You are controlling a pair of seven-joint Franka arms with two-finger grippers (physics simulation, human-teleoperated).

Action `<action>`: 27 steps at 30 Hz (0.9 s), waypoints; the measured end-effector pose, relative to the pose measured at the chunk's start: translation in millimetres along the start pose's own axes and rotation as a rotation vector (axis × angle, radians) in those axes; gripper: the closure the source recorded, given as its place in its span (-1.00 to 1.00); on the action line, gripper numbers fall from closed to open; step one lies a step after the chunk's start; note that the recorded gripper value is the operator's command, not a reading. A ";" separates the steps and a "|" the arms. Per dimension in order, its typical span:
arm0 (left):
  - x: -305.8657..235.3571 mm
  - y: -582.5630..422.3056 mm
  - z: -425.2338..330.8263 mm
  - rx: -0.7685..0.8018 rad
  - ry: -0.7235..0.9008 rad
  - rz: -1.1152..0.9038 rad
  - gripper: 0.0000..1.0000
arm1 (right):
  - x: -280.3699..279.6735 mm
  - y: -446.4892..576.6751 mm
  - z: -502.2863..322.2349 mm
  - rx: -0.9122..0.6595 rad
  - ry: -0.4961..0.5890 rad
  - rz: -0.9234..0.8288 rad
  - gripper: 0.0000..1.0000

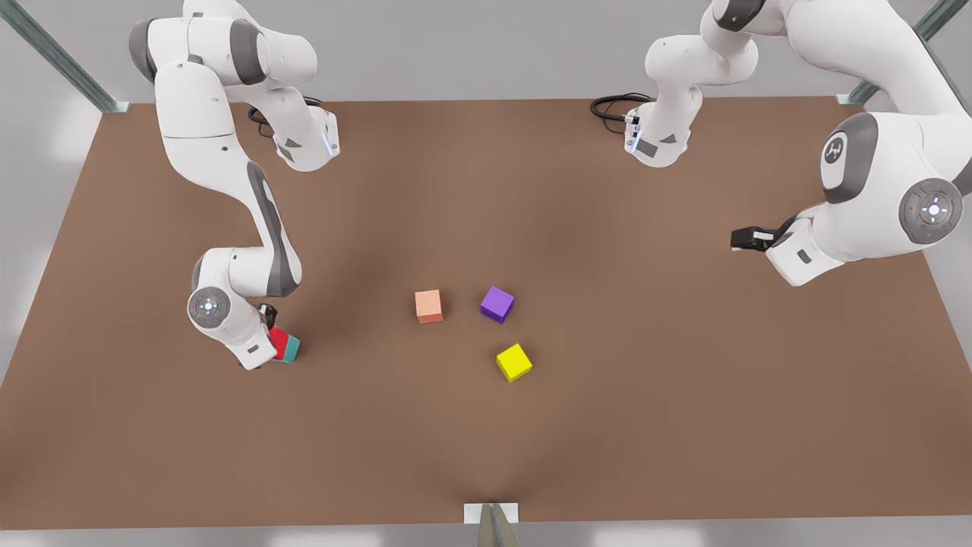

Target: Pick up red wooden cube and pass to hand red wooden cube and place in blue wooden cube

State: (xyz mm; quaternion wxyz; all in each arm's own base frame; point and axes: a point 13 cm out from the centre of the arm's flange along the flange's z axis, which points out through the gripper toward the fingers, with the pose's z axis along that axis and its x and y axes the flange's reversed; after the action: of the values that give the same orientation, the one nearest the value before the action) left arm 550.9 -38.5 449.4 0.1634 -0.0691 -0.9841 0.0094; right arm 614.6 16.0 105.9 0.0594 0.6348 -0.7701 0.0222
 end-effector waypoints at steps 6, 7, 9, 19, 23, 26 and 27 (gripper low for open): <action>8.4 -1.1 -3.6 -0.004 0.013 -0.009 -1.00 | -3.4 -4.7 -3.7 0.020 -0.011 0.053 -1.00; 9.3 -1.9 -3.9 -0.005 0.015 -0.009 -1.00 | -4.1 -5.2 -4.4 0.022 -0.012 0.060 -1.00; 10.6 -2.5 -4.4 -0.006 0.018 -0.011 -1.00 | -5.5 -6.0 -7.8 0.027 -0.016 0.071 -1.00; 13.1 -3.8 -16.5 0.000 0.001 -0.021 -1.00 | -6.2 0.4 -56.6 0.023 -0.052 0.130 -1.00; 13.8 -4.1 -16.3 0.002 0.004 -0.024 -1.00 | -16.0 9.8 -96.0 0.005 -0.096 0.154 -1.00; 14.1 -5.7 -16.3 0.004 0.004 -0.024 -1.00 | -28.9 -27.4 -149.9 0.050 -0.151 0.216 -1.00; 14.2 -6.5 -16.3 0.005 0.005 -0.023 -1.00 | -30.3 -37.5 -161.1 0.051 -0.160 0.249 -1.00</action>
State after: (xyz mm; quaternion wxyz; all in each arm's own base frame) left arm 542.0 -43.0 469.7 0.1660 -0.0572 -0.9844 0.0100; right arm 667.3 56.0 260.5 -0.0216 0.5352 -0.8444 -0.0016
